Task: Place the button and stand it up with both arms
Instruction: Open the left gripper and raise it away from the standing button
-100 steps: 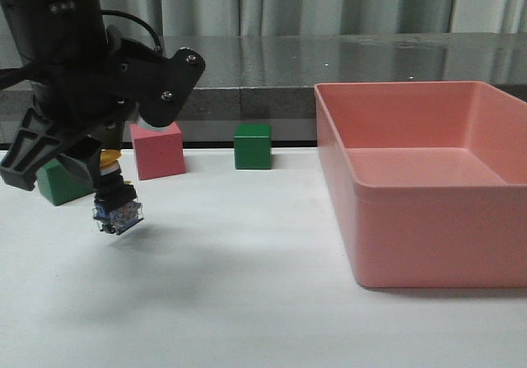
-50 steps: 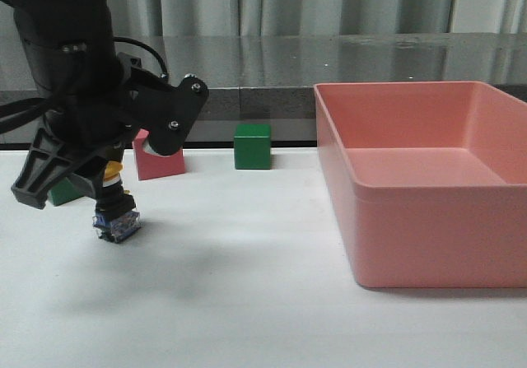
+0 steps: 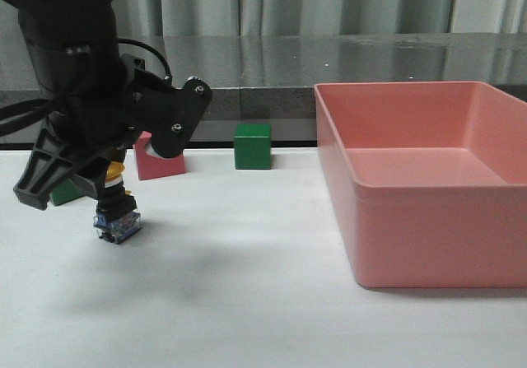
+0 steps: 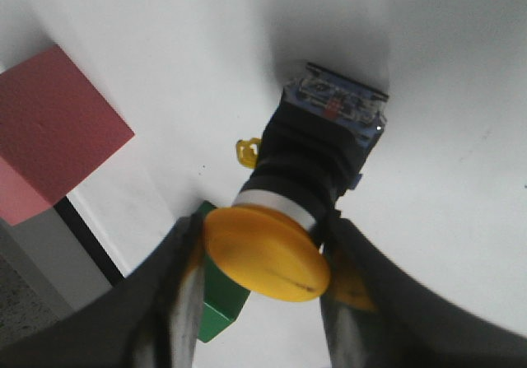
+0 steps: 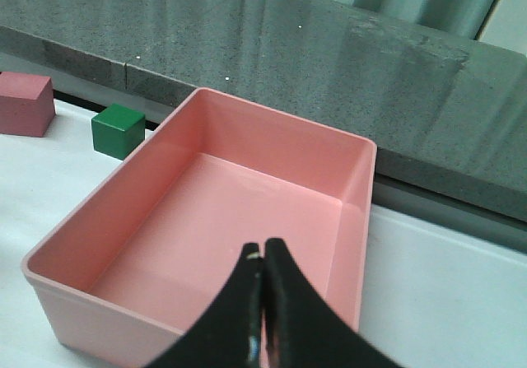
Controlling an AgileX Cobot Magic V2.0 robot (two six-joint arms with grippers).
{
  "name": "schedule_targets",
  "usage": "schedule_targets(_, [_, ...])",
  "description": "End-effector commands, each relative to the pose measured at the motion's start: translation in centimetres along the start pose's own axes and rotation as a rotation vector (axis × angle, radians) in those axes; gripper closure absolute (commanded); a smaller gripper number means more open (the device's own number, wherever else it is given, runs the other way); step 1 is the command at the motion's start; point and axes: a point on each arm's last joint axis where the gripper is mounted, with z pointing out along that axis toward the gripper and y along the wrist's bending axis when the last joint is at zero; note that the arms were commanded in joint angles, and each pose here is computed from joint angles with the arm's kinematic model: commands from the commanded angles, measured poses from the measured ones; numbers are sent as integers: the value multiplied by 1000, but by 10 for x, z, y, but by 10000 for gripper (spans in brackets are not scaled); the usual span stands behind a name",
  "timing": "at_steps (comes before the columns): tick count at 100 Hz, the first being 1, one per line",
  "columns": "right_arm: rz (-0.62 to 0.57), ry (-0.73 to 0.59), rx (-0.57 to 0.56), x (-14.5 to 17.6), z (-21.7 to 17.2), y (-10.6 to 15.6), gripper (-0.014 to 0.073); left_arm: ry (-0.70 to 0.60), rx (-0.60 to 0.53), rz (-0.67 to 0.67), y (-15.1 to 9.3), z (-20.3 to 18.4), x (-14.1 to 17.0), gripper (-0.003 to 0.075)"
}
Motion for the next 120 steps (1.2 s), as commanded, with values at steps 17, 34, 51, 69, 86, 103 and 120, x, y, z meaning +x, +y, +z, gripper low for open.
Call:
schedule_targets(17, [10, -90, 39, -14, -2, -5, 657, -25, -49, -35, 9, -16, 0, 720])
schedule_targets(34, [10, -90, 39, -14, -2, -5, 657, -28, -49, -38, 9, -16, 0, 540])
schedule_targets(51, [10, -90, 39, -14, -2, -5, 657, -34, -55, -82, 10, -16, 0, 267])
schedule_targets(69, [10, -91, 39, -14, -3, -5, 657, -10, -43, -81, 9, -17, 2, 195])
schedule_targets(86, [10, -91, 39, -14, -3, -5, 657, 1, -53, -96, 10, -25, 8, 195])
schedule_targets(103, [10, -91, 39, -14, -3, -5, 657, 61, -52, -126, 11, -41, 25, 195])
schedule_targets(120, [10, -91, 39, -14, -3, -5, 657, 164, -134, -327, 18, -64, 61, 232])
